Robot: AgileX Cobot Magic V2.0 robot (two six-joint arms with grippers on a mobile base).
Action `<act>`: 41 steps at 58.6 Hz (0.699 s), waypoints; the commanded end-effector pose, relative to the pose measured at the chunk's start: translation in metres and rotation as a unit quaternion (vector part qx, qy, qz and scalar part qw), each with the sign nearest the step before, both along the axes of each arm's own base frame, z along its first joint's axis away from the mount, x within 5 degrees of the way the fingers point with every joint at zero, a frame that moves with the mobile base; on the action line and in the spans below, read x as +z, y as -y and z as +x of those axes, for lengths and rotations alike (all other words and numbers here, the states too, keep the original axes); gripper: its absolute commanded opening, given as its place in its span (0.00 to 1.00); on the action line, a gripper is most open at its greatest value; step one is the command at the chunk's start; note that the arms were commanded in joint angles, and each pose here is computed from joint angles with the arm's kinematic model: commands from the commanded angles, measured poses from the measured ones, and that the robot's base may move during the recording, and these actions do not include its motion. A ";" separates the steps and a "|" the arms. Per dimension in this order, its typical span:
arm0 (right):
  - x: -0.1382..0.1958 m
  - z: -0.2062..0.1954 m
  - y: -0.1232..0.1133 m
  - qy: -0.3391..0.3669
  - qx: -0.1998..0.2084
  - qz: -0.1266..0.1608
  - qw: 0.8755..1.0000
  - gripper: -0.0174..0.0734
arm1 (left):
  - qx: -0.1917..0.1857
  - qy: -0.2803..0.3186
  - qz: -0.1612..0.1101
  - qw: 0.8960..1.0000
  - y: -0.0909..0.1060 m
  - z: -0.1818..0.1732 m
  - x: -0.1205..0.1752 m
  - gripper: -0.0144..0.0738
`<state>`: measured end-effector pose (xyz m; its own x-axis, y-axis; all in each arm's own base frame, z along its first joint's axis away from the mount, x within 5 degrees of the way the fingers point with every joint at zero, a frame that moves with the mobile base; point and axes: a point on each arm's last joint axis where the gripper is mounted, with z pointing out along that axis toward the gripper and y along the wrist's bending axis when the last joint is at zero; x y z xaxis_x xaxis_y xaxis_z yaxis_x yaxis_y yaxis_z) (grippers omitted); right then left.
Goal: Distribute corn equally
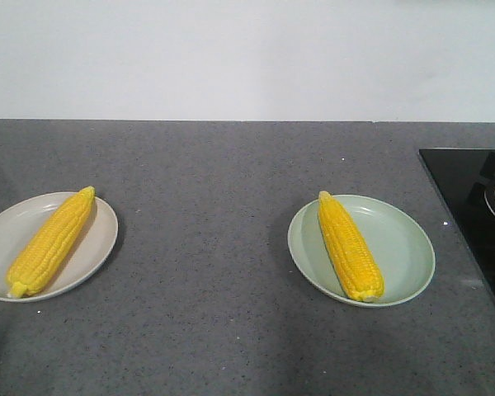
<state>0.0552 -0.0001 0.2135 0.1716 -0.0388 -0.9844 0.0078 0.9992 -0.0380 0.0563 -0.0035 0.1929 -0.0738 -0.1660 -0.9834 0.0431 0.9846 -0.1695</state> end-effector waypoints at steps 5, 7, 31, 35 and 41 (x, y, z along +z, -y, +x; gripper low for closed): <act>-0.001 0.000 0.001 0.020 -0.005 0.003 1.000 0.19 | 0.002 0.052 -0.008 0.999 -0.001 -0.002 0.014 0.16; -0.002 0.000 0.001 0.019 -0.005 0.005 1.000 0.19 | 0.002 0.052 -0.008 0.999 -0.001 -0.002 0.014 0.16; -0.001 0.000 0.001 0.020 -0.005 0.007 1.000 0.19 | 0.002 0.052 -0.008 0.999 -0.001 -0.002 0.014 0.16; -0.001 0.000 0.001 0.020 -0.005 0.007 1.000 0.19 | 0.002 0.052 -0.008 0.999 -0.001 -0.002 0.014 0.16; -0.001 0.000 0.001 0.020 -0.005 0.007 1.000 0.19 | 0.002 0.052 -0.008 0.999 -0.001 -0.002 0.014 0.16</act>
<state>0.0555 -0.0005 0.2121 0.1559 -0.0244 -0.9875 0.0108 0.9997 -0.0230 0.0563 -0.0035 0.1929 -0.0738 -0.1660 -0.9834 0.0431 0.9846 -0.1695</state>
